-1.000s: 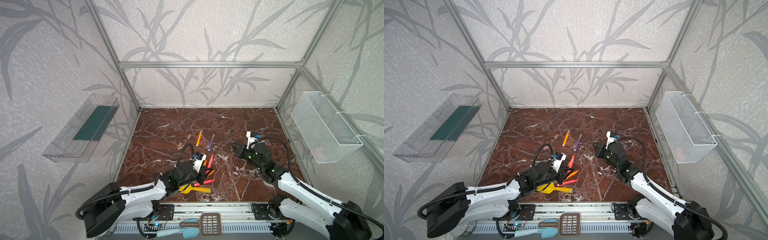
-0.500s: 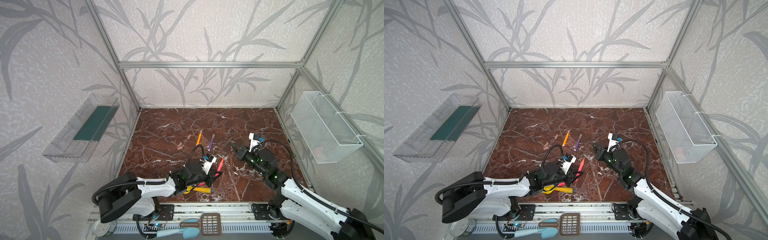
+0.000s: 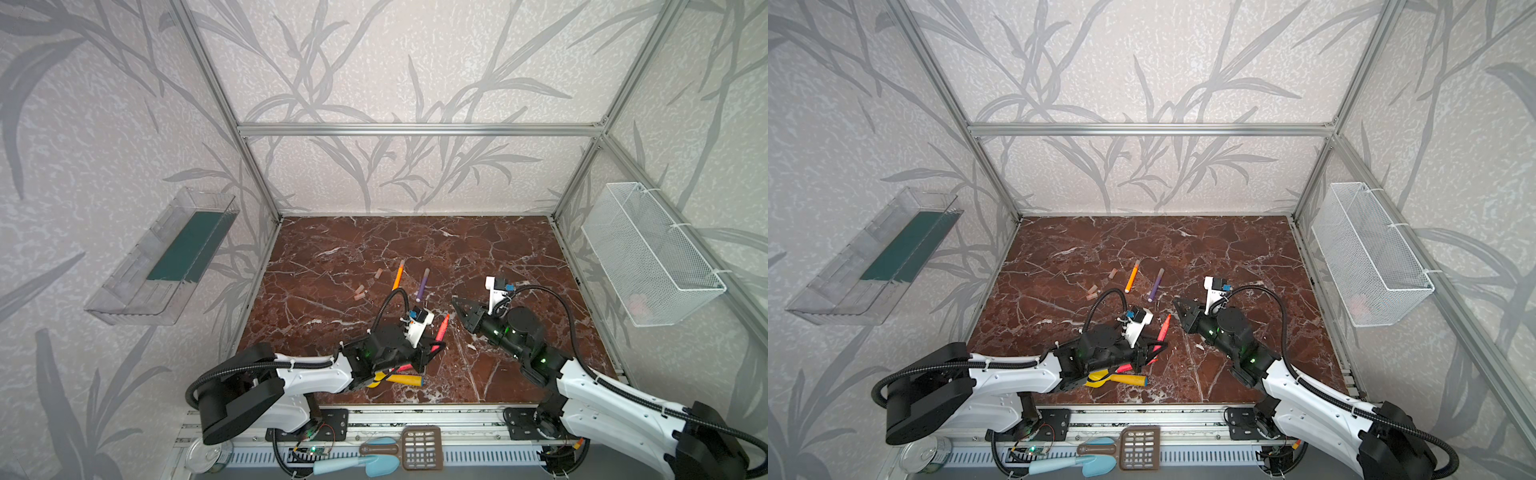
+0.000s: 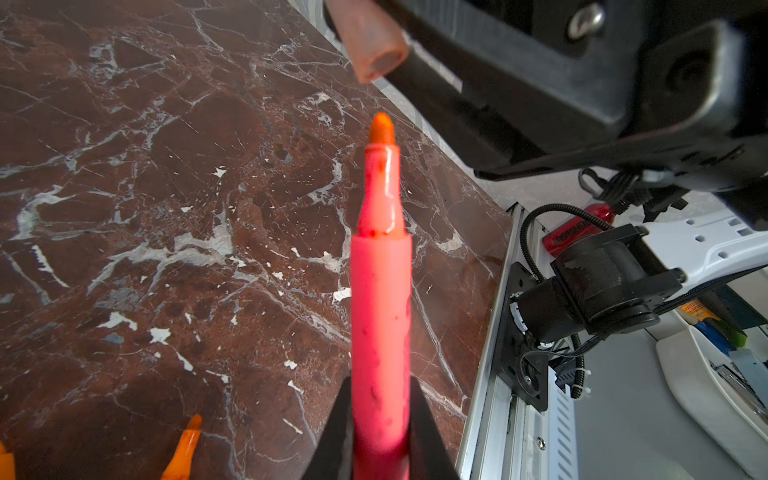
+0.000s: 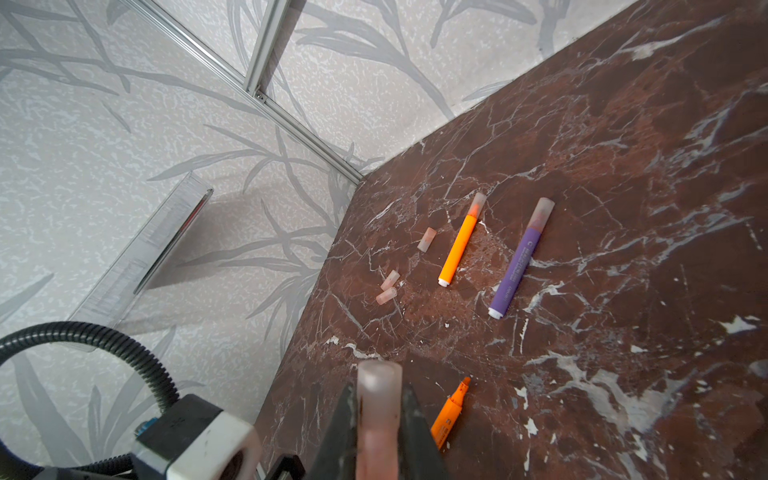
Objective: Insert the pens into the pen caps
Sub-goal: 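Lower the held cap onto the pink marker tip with the right gripper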
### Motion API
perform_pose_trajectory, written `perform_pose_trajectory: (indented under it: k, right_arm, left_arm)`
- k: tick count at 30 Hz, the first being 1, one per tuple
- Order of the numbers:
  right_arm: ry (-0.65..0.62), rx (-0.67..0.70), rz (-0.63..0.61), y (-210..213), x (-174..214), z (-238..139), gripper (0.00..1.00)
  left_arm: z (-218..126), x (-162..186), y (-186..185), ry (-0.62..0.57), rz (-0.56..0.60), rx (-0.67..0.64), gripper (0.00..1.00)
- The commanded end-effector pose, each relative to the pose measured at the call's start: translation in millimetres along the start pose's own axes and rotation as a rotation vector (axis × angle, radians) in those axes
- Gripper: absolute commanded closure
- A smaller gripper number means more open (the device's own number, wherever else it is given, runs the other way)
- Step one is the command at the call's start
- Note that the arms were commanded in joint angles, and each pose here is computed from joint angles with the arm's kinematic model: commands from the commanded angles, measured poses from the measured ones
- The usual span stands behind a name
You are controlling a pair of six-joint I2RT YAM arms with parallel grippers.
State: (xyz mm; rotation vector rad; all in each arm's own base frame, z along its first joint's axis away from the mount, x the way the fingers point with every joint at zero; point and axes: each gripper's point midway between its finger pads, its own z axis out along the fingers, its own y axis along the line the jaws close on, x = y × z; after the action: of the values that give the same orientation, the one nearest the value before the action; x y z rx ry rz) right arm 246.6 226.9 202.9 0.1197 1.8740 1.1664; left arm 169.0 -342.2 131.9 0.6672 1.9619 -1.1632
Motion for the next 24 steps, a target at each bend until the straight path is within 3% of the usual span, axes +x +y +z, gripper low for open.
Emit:
perform_pose_trajectory:
  k: [1,24]
  right_arm:
    - [-0.039,-0.038,0.011,9.8,-6.6,-3.9,1.0]
    - [-0.015,-0.063,-0.005,24.2,-0.3,7.5,1.0]
  left_arm:
    - [-4.4,-13.9,-6.7,-0.056,-0.001,0.017,1.0]
    - [0.2,-10.9,-3.8,-0.044,-0.002,0.008,1.0]
